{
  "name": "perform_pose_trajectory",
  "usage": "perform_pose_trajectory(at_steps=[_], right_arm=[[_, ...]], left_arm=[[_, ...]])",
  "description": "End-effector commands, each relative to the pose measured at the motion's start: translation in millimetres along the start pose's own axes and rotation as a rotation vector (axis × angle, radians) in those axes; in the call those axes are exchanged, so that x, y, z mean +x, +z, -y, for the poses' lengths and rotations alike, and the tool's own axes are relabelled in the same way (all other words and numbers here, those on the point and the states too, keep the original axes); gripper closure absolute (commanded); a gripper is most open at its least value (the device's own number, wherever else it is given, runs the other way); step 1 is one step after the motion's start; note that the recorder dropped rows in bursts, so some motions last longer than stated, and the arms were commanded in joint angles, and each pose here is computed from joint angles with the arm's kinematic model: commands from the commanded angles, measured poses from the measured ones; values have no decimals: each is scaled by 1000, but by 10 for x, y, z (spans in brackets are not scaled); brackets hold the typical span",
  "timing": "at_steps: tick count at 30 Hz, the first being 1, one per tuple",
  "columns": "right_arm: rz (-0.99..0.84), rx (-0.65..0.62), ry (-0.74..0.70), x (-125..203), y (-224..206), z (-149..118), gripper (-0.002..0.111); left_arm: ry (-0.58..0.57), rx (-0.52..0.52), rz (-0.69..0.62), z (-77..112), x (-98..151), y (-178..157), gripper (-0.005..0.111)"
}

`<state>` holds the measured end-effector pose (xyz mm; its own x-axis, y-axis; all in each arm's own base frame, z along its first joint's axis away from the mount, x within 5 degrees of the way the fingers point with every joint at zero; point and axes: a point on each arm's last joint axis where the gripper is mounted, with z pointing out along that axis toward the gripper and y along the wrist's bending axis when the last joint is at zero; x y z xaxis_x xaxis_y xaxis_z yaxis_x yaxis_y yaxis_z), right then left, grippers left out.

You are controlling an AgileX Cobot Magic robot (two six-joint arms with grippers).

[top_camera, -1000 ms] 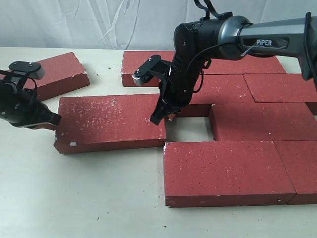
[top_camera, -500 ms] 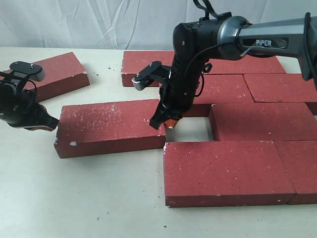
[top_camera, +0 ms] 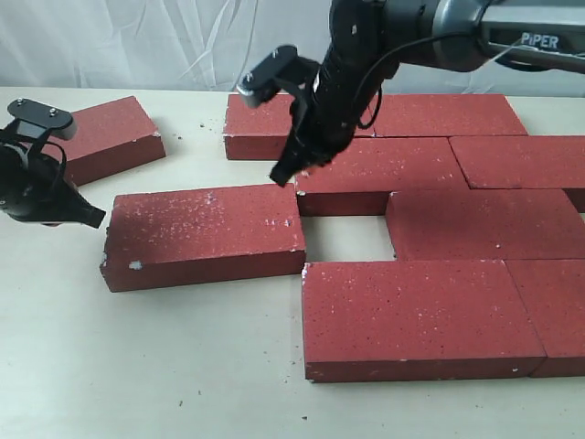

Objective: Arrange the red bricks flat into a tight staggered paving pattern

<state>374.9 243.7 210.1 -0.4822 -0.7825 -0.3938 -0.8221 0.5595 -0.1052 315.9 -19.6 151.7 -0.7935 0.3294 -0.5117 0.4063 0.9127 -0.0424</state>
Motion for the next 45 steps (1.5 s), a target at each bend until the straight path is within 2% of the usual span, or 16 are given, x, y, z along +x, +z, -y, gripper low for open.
perform_pose_trajectory(at_steps=[1,7,15,25,28,33,45], right_arm=[[185,42,115,-202,142,91,109],[100,-26,126,-383,490,166,109],[-36,-31,120,-339,795,213,109],[-162,-75,115,-231,761,167,109],[-155,-19,81,-250,710,223,109],[-130,-31,107,-307,551,214,109],[-110,-22,108,-315,616,223,109]], left_arm=[[-15,-6,12,-7,-24,2,107],[-41,-1,21,-2,-32,1,107],[-57,2,26,0,-37,1,107],[-57,2,26,0,-37,1,107],[-57,4,25,2,-37,1,107],[-55,0,27,-2,-38,1,107],[-53,3,25,2,-37,1,107]])
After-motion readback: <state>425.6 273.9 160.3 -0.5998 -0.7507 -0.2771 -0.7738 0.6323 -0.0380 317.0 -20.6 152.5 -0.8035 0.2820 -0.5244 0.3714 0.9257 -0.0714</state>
